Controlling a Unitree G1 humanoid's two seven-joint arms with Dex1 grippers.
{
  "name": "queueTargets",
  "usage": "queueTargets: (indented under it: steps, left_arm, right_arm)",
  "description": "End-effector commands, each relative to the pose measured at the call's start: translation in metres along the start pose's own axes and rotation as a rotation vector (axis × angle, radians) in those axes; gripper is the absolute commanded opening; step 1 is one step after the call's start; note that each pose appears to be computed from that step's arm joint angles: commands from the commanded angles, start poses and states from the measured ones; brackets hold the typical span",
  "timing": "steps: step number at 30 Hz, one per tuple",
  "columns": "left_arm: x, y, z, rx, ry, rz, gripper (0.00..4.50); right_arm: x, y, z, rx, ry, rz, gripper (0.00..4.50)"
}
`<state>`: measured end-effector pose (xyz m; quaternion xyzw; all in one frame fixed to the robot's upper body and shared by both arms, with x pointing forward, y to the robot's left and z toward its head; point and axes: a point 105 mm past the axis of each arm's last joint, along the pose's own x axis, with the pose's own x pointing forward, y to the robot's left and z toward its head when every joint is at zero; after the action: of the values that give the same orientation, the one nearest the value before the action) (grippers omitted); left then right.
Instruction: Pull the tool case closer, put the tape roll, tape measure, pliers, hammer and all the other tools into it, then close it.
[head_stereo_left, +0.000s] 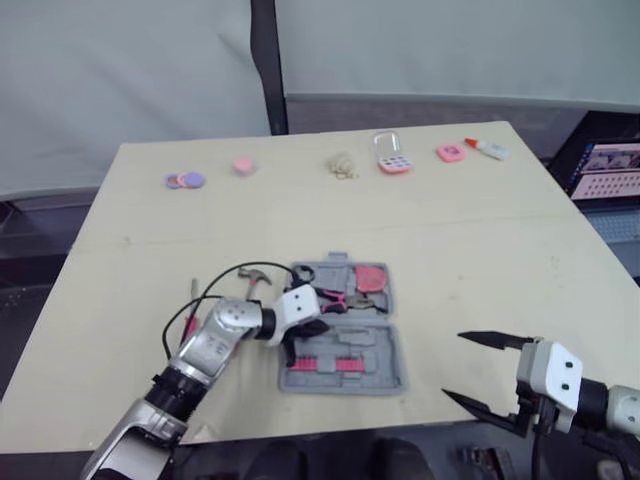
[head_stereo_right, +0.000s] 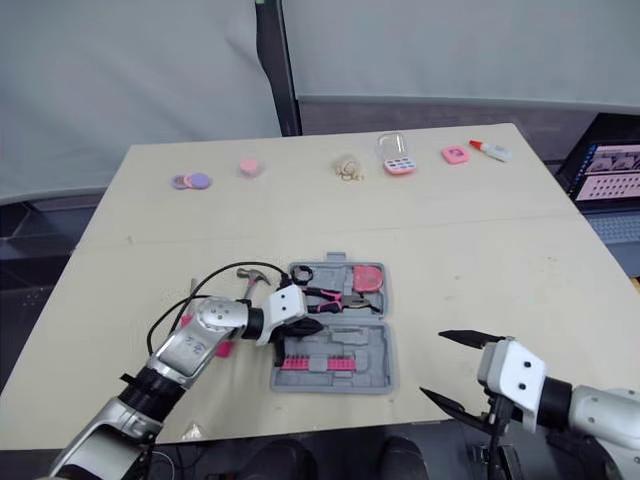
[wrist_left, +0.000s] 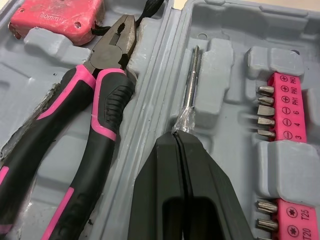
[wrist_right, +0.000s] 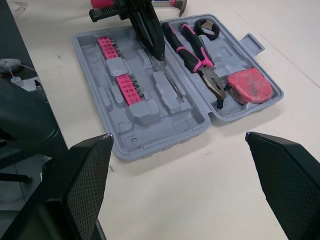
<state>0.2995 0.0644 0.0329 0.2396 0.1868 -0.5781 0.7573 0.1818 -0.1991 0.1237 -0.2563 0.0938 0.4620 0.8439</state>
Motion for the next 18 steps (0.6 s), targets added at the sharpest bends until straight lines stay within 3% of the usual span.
queueTargets:
  steps: [1,9,18]
  left_arm:
    - [0.019,-0.044,-0.065,-0.11,0.231,-0.162,0.03]
    - [0.02,-0.039,-0.06,-0.118,0.19,-0.141,0.03]
    - [-0.032,-0.014,0.011,-0.308,-0.246,-0.069,0.03]
  right_arm:
    - [-0.002,-0.003,0.01,-0.03,-0.025,-0.029,4.5]
    - [-0.001,-0.004,0.011,-0.032,-0.025,-0.03,4.5]
    - [0.007,-0.007,0.01,-0.035,-0.048,-0.024,4.5]
